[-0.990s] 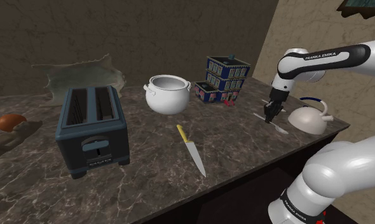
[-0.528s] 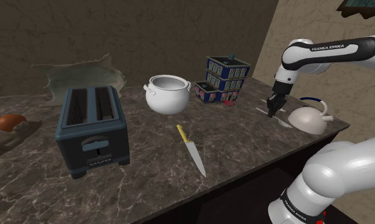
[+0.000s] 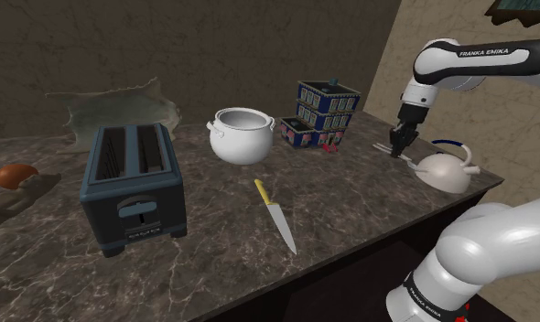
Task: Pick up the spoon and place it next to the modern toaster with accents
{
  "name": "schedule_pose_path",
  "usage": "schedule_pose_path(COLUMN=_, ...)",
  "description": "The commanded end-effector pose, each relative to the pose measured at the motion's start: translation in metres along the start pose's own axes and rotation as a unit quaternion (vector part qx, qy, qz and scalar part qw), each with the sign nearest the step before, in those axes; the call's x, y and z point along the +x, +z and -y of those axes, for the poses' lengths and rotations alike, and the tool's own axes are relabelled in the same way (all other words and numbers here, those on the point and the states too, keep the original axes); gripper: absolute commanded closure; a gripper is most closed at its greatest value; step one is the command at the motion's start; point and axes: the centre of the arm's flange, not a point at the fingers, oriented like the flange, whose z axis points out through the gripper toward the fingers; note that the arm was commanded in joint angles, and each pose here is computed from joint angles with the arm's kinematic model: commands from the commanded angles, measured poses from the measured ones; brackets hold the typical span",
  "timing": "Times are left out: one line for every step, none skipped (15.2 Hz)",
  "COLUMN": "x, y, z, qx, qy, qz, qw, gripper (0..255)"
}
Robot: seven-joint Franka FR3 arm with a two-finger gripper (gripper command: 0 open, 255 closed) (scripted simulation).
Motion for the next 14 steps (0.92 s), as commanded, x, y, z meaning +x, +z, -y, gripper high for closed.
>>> schedule_pose_path(x=-0.002, y=-0.01, z=0.002, qx=0.0, qy=0.0, qz=0.0, qw=1.0, gripper=255)
schedule_pose_path(x=-0.003, y=-0.015, z=0.003, qx=0.0, qy=0.0, qz=0.0, qw=1.0, gripper=255)
schedule_pose_path(x=-0.004, y=-0.02, z=0.004, qx=0.0, qy=0.0, qz=0.0, qw=1.0, gripper=255)
schedule_pose_path(x=-0.005, y=-0.025, z=0.005, qx=0.0, qy=0.0, qz=0.0, qw=1.0, gripper=255)
schedule_pose_path(x=-0.005, y=-0.03, z=0.005, qx=0.0, qy=0.0, qz=0.0, qw=1.0, gripper=255)
schedule_pose_path(x=-0.006, y=-0.036, z=0.006, qx=0.0, qy=0.0, qz=0.0, qw=1.0, gripper=255)
schedule_pose_path(x=-0.007, y=-0.041, z=0.007, qx=0.0, qy=0.0, qz=0.0, qw=1.0, gripper=255)
schedule_pose_path(x=-0.008, y=-0.046, z=0.008, qx=0.0, qy=0.0, qz=0.0, qw=1.0, gripper=255)
schedule_pose_path(x=-0.008, y=-0.051, z=0.009, qx=0.0, qy=0.0, qz=0.0, qw=1.0, gripper=255)
schedule_pose_path(x=-0.009, y=-0.056, z=0.009, qx=0.0, qy=0.0, qz=0.0, qw=1.0, gripper=255)
schedule_pose_path(x=-0.01, y=-0.061, z=0.01, qx=0.0, qy=0.0, qz=0.0, qw=1.0, gripper=255)
schedule_pose_path(x=-0.011, y=-0.067, z=0.011, qx=0.0, qy=0.0, qz=0.0, qw=1.0, gripper=255)
schedule_pose_path(x=-0.011, y=-0.072, z=0.012, qx=0.0, qy=0.0, qz=0.0, qw=1.0, gripper=255)
schedule_pose_path(x=-0.012, y=-0.077, z=0.013, qx=0.0, qy=0.0, qz=0.0, qw=1.0, gripper=255)
